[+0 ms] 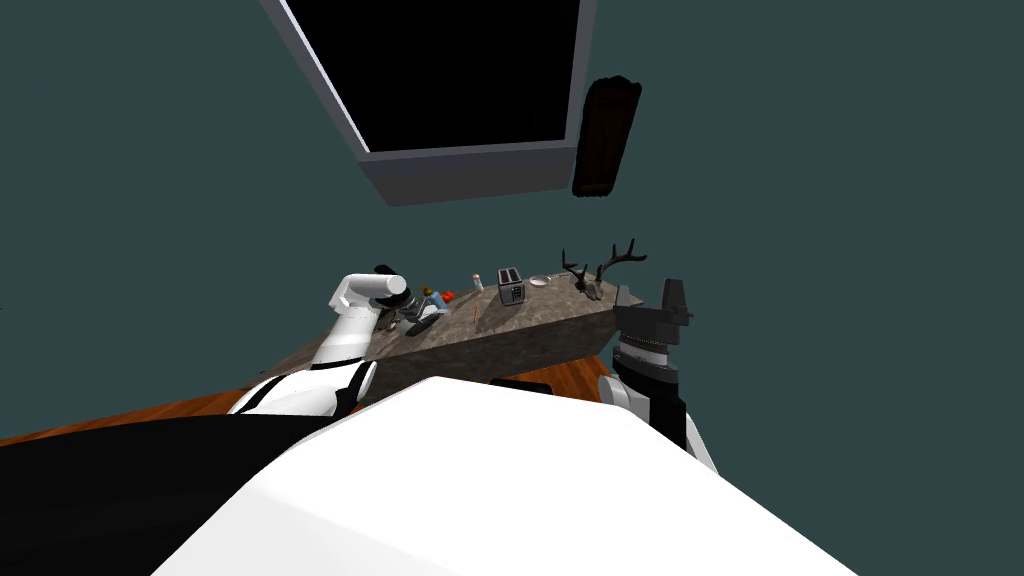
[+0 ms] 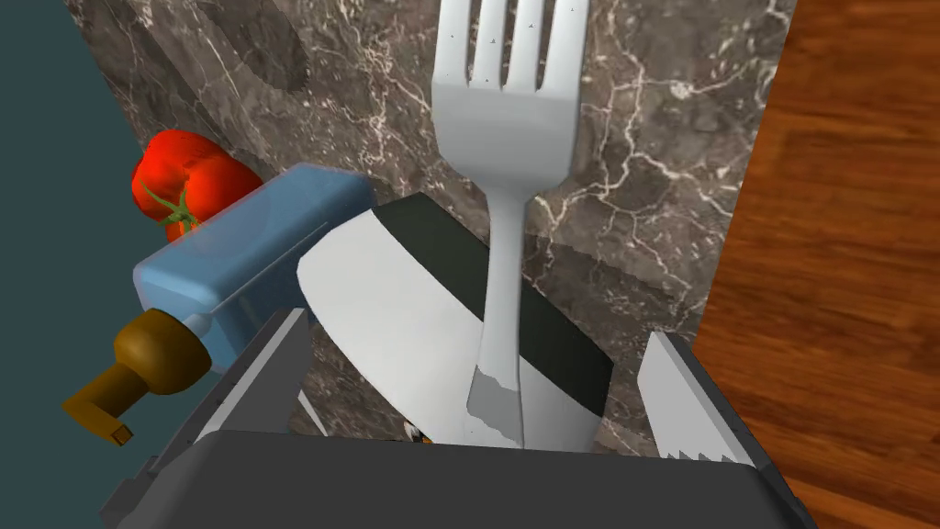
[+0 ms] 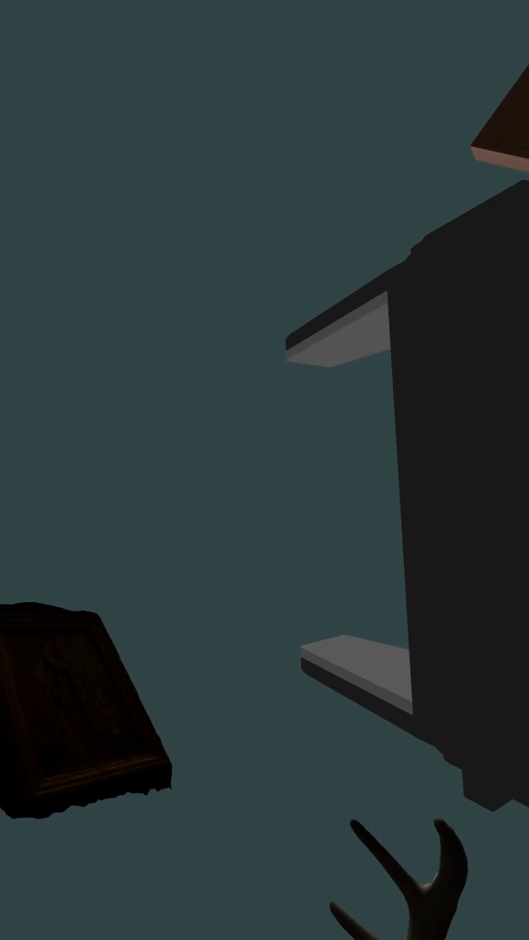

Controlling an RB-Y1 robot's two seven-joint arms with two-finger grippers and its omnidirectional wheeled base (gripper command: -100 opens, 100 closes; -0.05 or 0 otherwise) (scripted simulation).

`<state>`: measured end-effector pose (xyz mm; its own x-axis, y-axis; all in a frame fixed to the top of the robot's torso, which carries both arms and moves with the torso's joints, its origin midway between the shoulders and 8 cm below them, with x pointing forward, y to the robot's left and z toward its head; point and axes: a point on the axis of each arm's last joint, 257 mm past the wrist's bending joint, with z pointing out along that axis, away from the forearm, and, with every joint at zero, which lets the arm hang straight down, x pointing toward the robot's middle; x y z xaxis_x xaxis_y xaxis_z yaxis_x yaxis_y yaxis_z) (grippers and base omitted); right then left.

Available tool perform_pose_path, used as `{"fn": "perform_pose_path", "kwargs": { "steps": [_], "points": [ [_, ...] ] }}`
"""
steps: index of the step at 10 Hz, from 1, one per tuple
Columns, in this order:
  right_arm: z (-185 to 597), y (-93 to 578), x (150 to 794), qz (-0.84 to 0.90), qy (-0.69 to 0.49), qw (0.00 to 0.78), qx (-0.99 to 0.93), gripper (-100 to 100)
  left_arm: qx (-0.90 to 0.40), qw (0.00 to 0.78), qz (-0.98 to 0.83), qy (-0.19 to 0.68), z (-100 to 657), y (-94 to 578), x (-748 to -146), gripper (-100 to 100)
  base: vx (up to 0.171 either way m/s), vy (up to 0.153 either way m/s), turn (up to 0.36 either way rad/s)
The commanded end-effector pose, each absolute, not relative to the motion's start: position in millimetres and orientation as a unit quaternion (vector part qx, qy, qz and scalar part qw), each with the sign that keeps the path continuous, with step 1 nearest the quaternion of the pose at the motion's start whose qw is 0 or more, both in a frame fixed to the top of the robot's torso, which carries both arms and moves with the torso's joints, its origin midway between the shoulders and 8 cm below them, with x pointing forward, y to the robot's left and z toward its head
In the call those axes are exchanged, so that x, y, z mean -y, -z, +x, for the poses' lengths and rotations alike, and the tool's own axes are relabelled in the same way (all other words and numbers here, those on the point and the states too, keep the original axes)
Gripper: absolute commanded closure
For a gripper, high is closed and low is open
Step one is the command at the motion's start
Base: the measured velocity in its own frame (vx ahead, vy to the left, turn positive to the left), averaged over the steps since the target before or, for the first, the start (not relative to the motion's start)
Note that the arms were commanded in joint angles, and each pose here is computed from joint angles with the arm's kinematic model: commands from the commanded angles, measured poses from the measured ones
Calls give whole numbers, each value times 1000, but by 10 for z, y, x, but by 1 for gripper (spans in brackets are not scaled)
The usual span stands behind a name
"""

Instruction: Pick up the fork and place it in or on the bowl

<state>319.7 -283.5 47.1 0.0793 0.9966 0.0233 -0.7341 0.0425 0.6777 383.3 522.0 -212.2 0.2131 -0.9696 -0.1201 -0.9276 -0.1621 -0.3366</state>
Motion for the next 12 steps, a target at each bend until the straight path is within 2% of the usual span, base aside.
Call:
{"fn": "perform_pose_path", "kwargs": {
  "steps": [1,3,4,5,12],
  "points": [
    [3197,-471,2835,275,-635,681,-239,0,-624,171,-760,61,3833,2122,-5220,-100,0,0,0],
    [3197,-471,2835,275,-635,681,-239,0,-624,171,-760,61,3833,2122,-5220,-100,0,0,0],
    [3197,-471,2835,275,-635,681,-239,0,-625,169,-760,61,3828,2133,-5212,0,0,0,0],
    [3197,-471,2835,275,-635,681,-239,0,-627,178,-756,64,3814,1889,-5231,-100,9,-63,36],
    [3197,-471,2835,275,-635,681,-239,0,-639,211,-737,63,3678,1079,-5233,-100,7,-94,37]
  ]
}}
